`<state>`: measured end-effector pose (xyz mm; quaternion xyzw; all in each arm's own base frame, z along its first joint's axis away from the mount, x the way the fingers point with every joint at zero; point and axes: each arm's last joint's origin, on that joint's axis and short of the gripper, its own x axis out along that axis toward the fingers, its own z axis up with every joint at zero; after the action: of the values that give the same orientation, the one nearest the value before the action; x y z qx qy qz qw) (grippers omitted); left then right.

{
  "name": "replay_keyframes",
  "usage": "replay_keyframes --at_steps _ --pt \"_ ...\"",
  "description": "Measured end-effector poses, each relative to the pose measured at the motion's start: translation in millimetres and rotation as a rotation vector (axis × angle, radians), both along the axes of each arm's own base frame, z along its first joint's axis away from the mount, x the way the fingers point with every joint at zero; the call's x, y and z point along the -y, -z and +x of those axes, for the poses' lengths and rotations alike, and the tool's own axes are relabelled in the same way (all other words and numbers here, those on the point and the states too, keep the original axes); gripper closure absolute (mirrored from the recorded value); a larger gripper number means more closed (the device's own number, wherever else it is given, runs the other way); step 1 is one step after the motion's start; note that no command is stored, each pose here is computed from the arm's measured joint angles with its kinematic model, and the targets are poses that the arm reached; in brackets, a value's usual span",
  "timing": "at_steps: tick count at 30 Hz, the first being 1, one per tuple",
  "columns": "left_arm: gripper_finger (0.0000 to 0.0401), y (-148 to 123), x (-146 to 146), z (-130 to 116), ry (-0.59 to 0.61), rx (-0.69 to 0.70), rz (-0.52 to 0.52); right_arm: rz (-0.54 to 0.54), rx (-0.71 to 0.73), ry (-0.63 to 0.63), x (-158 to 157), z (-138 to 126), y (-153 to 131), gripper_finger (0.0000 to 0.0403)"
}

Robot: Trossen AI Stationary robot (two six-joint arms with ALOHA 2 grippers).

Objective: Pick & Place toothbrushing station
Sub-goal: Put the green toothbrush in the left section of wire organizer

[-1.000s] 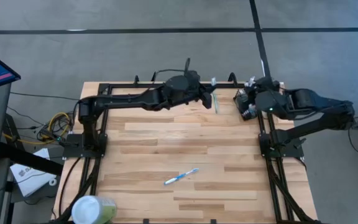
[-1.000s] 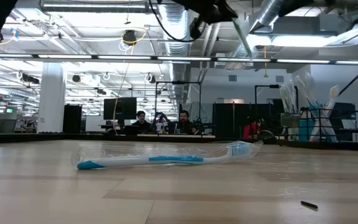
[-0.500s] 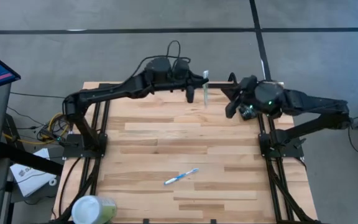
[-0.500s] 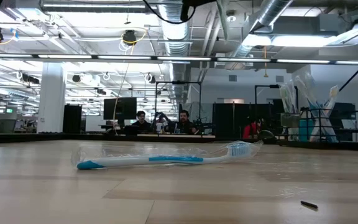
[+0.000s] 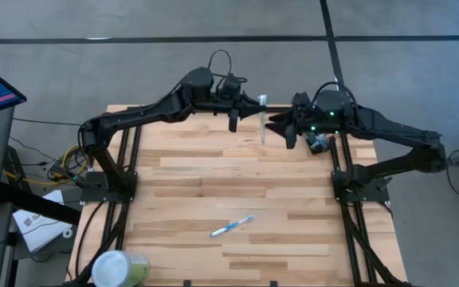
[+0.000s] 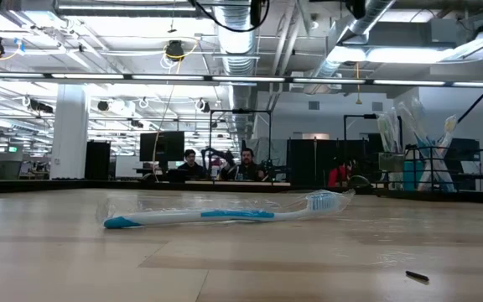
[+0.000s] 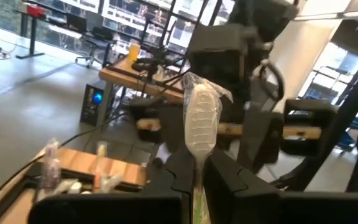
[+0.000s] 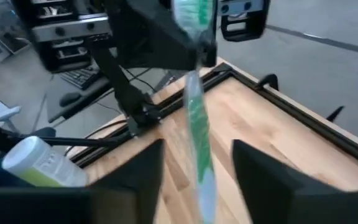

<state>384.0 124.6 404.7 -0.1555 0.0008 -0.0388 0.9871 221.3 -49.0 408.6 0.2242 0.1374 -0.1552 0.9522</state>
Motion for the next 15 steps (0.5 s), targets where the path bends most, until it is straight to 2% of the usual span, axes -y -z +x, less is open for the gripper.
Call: replay_keyframes --at_steps 3,6,10,15 --pt "0.0395 0.0 2.5 0.8 0.008 -0.001 -0.011 0.003 0.009 -0.014 1.7 7.2 1.8 0.0166" --pt "0.0395 0.4 6.4 2.1 0.018 -0.004 -0.014 -0.002 0.018 -0.036 0.4 9.2 1.4 0.0121" --pt "0.0395 0.5 11.7 3.8 0.032 -0.004 -0.014 -0.01 0.048 -0.056 -2.4 11.5 -1.2 0.0094" --pt "0.0395 0.5 15.9 5.1 0.042 -0.004 -0.014 -0.009 0.043 -0.068 -4.6 18.3 1.6 0.0086"
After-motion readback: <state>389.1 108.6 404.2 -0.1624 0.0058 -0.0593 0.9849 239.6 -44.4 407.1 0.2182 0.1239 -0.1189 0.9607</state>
